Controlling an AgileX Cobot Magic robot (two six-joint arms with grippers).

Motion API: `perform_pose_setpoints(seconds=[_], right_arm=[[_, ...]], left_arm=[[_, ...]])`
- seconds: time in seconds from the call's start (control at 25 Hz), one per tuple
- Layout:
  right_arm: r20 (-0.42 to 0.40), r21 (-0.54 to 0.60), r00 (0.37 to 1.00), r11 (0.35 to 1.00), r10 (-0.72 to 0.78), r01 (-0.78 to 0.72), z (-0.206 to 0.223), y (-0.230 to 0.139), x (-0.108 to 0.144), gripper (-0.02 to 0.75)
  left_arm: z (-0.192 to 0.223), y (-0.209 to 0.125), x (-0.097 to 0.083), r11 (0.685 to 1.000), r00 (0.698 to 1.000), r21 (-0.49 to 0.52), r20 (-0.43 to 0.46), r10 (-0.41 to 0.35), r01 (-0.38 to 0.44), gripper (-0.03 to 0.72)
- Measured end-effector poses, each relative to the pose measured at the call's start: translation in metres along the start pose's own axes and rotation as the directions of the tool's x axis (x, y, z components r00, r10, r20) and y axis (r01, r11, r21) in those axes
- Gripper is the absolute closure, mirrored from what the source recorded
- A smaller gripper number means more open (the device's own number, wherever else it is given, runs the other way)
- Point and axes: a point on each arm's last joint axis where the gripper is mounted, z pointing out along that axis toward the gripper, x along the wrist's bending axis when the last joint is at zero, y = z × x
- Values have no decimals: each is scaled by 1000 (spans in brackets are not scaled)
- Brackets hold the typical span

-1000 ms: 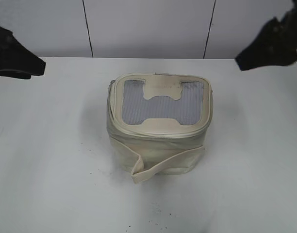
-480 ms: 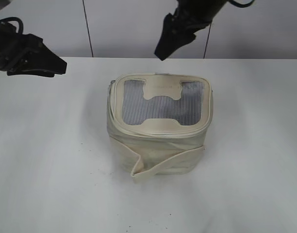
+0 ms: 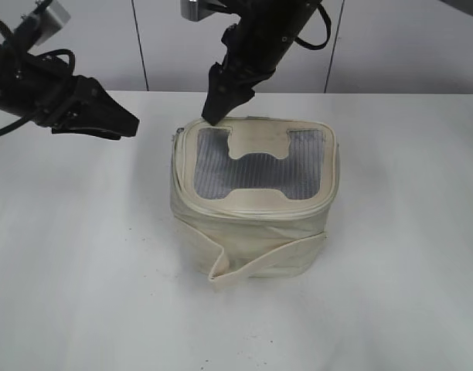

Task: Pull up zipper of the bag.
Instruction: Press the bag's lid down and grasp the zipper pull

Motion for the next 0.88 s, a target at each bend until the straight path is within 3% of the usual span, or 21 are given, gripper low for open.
perform_pose_setpoints(seconds=[0.28, 0.56, 0.88], right_arm=[[-16, 3, 1000, 1000, 5, -5, 6, -2, -1, 246], [-51, -16, 998, 999, 48, -49, 10, -1, 1, 246], [9, -8, 997, 997, 74, -74, -8, 2, 2, 246]], left_arm=[[17, 7, -13, 998, 997, 24, 35, 65, -66, 344], [23, 9, -8, 996, 997, 39, 23, 78, -79, 338], [24, 9, -7, 995, 996, 46, 25, 82, -83, 320]])
